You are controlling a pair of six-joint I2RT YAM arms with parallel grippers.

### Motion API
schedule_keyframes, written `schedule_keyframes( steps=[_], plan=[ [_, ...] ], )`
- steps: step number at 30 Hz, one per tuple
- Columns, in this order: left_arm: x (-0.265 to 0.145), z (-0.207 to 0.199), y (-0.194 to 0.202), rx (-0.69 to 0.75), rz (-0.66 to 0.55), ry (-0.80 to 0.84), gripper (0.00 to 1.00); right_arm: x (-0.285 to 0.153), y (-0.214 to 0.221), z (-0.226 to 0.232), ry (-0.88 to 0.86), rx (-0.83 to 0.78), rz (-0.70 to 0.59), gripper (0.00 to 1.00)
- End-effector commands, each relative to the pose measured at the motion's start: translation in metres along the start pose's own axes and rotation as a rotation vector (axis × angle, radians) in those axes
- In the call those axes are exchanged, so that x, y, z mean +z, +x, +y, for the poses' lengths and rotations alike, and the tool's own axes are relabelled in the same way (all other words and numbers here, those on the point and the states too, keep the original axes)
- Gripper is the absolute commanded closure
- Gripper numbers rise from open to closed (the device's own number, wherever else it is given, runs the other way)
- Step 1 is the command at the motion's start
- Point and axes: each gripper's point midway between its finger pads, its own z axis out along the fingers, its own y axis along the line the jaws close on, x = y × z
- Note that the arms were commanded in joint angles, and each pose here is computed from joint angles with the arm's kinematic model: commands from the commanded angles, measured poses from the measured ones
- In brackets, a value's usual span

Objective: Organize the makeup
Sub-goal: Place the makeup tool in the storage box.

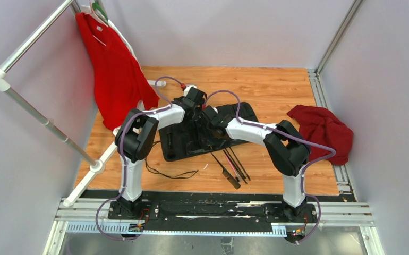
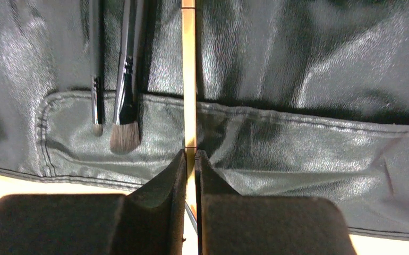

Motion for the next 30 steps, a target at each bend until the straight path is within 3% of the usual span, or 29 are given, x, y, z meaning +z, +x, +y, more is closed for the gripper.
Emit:
schedule_keyframes(
  steps=[1,23,30],
  plan=[
    [-0.001,-0.002,0.037,0.032,0.107,0.03,0.01,0.007,-0.025,-0.009,0.035,0.046,-0.098,0.99],
    [0.002,-0.005,0.048,0.017,0.127,0.057,0.01,0.037,-0.041,-0.001,0.011,0.021,-0.173,0.99],
    [-0.01,0.003,0.027,0.011,0.076,0.028,0.01,0.04,-0.033,-0.003,0.014,0.016,-0.15,0.99]
  ],
)
